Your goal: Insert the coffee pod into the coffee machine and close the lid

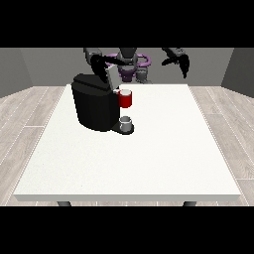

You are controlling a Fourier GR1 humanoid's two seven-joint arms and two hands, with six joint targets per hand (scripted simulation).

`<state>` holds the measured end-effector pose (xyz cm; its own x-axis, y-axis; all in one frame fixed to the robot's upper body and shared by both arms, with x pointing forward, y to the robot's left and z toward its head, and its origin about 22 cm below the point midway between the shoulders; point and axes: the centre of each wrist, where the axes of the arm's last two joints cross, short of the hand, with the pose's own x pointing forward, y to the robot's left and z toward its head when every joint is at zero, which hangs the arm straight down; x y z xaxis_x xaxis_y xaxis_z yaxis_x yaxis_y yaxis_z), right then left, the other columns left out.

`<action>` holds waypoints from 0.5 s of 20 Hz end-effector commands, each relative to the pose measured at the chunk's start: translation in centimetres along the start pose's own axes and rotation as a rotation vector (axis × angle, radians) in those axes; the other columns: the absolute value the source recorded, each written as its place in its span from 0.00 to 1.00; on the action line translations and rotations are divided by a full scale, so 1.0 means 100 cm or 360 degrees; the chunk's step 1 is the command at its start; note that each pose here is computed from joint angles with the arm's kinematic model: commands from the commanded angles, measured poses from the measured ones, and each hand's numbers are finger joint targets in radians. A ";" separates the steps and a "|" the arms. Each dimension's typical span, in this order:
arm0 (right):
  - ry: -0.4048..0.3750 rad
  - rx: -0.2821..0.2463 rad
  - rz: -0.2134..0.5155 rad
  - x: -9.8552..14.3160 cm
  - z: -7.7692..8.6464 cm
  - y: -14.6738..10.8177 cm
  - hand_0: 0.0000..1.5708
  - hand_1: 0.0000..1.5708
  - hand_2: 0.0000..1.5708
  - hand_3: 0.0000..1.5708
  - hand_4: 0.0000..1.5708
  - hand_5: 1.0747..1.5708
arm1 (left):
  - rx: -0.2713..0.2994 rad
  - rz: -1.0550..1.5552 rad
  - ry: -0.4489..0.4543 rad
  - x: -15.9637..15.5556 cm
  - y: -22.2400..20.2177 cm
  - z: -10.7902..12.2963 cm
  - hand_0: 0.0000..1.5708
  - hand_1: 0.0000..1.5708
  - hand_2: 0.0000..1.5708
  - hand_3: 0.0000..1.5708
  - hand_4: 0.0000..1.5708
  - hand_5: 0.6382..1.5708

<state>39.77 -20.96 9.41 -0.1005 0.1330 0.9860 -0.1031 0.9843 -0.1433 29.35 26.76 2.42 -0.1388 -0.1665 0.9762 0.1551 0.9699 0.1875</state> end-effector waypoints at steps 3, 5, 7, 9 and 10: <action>-0.0056 0.0039 0.0139 0.015 -0.014 0.003 0.00 0.00 0.00 0.00 0.07 1.00 | -0.0035 -0.0036 -0.0039 0.010 -0.006 -0.004 0.00 0.00 0.00 0.00 0.26 1.00; -0.0062 0.0104 0.0160 0.025 -0.017 0.003 0.00 0.00 0.00 0.00 0.03 1.00 | -0.0044 0.0036 -0.0018 0.014 -0.007 -0.009 0.00 0.00 0.00 0.00 0.23 1.00; -0.0053 0.0115 0.0157 0.031 -0.017 0.021 0.00 0.00 0.00 0.00 0.07 1.00 | -0.0023 -0.0023 0.0018 0.002 -0.005 0.001 0.00 0.00 0.00 0.00 0.20 1.00; -0.0131 0.0094 0.0185 0.059 -0.029 0.023 0.00 0.00 0.00 0.00 0.00 1.00 | -0.0084 -0.0019 -0.0063 0.014 -0.017 -0.013 0.00 0.00 0.00 0.00 0.24 1.00; -0.0157 0.0123 0.0169 0.058 -0.025 0.042 0.00 0.00 0.00 0.00 0.00 1.00 | -0.0019 -0.0017 -0.0066 0.012 0.002 -0.017 0.00 0.00 0.00 0.00 0.21 1.00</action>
<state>41.13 -20.43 12.97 -0.1016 0.2364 0.9663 -0.0798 0.9663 -0.2448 29.82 25.65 2.97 -0.1655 -0.1696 0.9715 0.1772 0.9640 0.1985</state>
